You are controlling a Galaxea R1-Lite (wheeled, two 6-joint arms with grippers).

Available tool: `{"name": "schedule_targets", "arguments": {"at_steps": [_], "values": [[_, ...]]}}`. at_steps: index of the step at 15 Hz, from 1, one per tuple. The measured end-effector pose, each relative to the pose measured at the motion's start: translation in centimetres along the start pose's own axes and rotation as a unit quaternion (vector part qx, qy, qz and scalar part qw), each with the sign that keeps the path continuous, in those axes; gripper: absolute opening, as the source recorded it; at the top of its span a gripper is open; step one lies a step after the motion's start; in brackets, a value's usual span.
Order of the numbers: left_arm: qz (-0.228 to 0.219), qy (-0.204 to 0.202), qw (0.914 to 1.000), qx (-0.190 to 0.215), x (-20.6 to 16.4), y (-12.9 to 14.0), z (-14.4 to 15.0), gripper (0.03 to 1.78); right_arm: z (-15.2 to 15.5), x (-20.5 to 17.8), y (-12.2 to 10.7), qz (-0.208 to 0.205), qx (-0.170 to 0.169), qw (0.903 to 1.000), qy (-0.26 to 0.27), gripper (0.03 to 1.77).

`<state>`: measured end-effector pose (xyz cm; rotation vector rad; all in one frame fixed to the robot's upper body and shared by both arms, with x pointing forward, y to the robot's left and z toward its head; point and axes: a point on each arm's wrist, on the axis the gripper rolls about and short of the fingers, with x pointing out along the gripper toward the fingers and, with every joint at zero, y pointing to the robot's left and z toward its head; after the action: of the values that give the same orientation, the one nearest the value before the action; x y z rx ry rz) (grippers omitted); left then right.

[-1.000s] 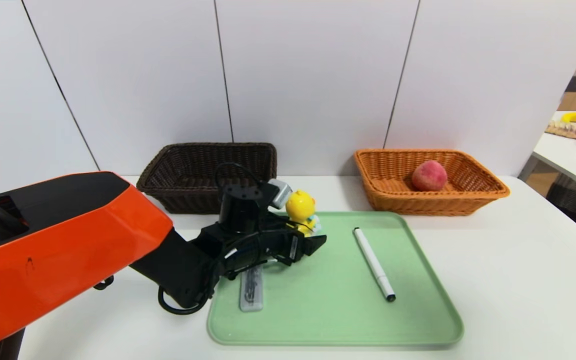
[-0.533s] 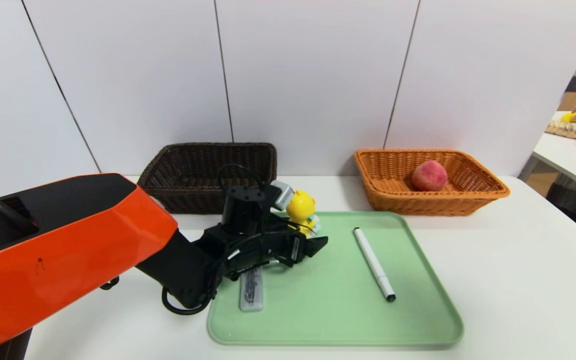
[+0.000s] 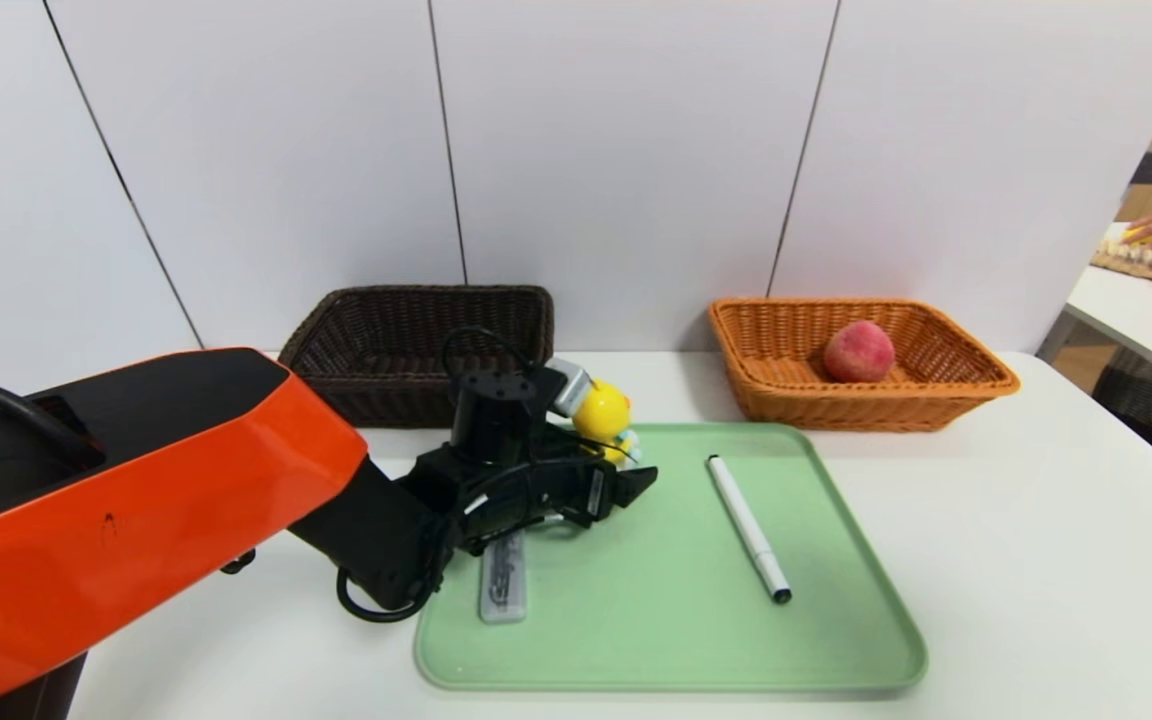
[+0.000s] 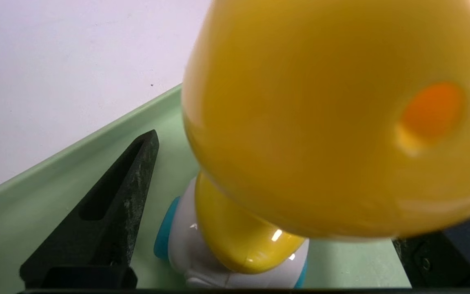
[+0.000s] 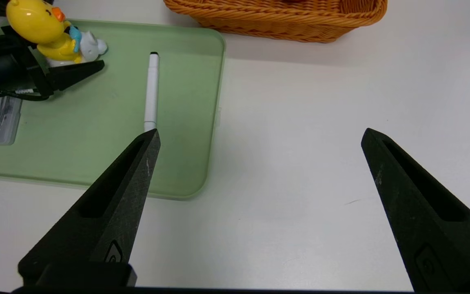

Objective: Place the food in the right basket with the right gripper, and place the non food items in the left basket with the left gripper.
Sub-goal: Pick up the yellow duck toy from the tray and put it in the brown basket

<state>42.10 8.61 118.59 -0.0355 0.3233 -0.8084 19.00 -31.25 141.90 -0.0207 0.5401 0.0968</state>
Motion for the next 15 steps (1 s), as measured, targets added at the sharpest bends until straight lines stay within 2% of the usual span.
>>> {"name": "schedule_targets", "arguments": {"at_steps": [3,5,12,15], "values": [[0.001,0.0,1.0,0.0,0.2,0.1,-0.1,1.11,0.0,0.0,0.0,0.0,0.0,1.0,0.0,1.7],[0.0,-0.002,1.0,0.0,0.4,0.1,-0.2,0.93,0.0,0.0,0.0,0.0,0.0,1.0,0.001,1.7],[0.0,-0.012,0.9999,0.001,0.3,0.1,-0.2,0.9,-0.3,0.3,0.0,0.006,-0.001,1.0,0.008,1.7],[-0.008,-0.023,0.9997,-0.003,-0.3,-0.5,1.0,0.8,-0.4,0.4,0.1,0.006,-0.001,0.9999,0.011,1.7]]}}
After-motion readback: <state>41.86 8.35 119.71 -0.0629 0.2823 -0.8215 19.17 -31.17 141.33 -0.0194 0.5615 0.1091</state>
